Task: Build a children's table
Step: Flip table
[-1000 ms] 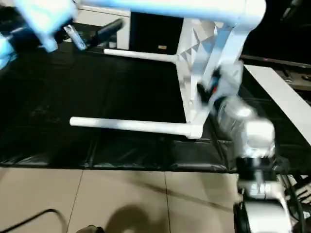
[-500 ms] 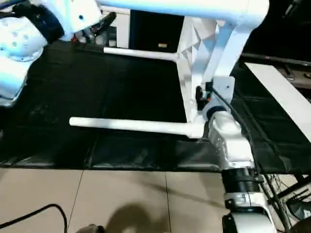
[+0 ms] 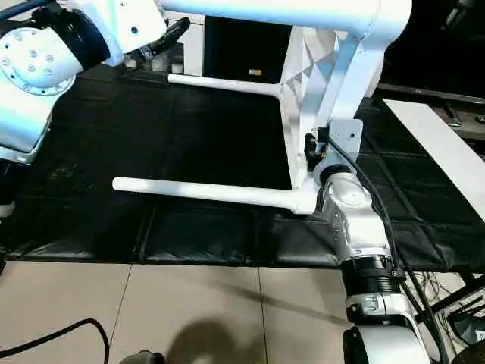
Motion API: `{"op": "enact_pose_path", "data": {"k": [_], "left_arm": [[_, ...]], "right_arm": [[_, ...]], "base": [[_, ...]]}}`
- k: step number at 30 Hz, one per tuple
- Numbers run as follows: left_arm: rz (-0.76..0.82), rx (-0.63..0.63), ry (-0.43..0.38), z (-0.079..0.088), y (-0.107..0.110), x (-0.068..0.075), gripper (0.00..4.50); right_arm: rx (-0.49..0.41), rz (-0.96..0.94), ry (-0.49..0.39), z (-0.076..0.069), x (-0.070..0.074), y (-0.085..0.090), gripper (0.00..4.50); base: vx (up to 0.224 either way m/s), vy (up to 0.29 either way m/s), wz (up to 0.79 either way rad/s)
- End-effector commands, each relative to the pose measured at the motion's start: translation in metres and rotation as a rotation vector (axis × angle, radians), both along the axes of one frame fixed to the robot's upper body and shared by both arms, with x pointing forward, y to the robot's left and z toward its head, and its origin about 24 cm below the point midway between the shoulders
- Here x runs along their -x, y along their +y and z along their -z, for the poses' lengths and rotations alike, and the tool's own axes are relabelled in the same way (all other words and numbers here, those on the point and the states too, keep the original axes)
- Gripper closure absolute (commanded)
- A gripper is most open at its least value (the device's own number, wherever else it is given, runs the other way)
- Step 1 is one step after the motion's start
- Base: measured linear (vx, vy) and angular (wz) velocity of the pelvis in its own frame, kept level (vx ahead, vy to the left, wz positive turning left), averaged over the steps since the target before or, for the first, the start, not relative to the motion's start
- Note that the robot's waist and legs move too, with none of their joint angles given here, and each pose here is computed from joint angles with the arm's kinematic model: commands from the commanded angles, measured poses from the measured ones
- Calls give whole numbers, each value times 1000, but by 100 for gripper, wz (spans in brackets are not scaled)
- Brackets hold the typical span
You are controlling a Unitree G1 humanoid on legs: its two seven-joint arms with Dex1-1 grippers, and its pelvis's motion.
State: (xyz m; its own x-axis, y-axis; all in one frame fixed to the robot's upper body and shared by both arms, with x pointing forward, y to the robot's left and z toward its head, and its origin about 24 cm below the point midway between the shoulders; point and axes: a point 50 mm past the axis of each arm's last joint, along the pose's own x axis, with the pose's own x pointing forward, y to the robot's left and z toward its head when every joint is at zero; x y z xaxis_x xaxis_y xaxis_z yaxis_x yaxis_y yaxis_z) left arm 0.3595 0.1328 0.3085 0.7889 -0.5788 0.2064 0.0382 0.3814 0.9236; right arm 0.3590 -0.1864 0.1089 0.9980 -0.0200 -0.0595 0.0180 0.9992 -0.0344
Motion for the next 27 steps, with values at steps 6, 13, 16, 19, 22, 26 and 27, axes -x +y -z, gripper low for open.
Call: {"op": "enact_pose_path", "data": {"k": [6,13,16,19,22,26,27], "left_arm": [[-49,110,98,3,14,-10,185],[-18,315,249,26,26,-9,207],[-9,362,313,42,30,-4,214],[-6,439,413,70,30,5,225],[-36,489,518,101,30,18,229],[-77,564,592,120,31,29,240],[-81,573,599,122,32,30,248]], "right_arm": [[250,-48,-117,-41,-1,-10,256],[456,-113,-211,-112,-5,-33,256],[467,-129,-238,-138,-5,-39,256],[511,-158,-281,-168,-4,-42,256],[512,-263,-305,-191,-3,-38,256],[524,-430,-314,-202,0,-30,203],[526,-438,-314,-203,0,-30,182]], "base": [[0,0,0],[0,0,0],[0,0,0],[0,0,0],[0,0,0],[0,0,0],[0,0,0]]}}
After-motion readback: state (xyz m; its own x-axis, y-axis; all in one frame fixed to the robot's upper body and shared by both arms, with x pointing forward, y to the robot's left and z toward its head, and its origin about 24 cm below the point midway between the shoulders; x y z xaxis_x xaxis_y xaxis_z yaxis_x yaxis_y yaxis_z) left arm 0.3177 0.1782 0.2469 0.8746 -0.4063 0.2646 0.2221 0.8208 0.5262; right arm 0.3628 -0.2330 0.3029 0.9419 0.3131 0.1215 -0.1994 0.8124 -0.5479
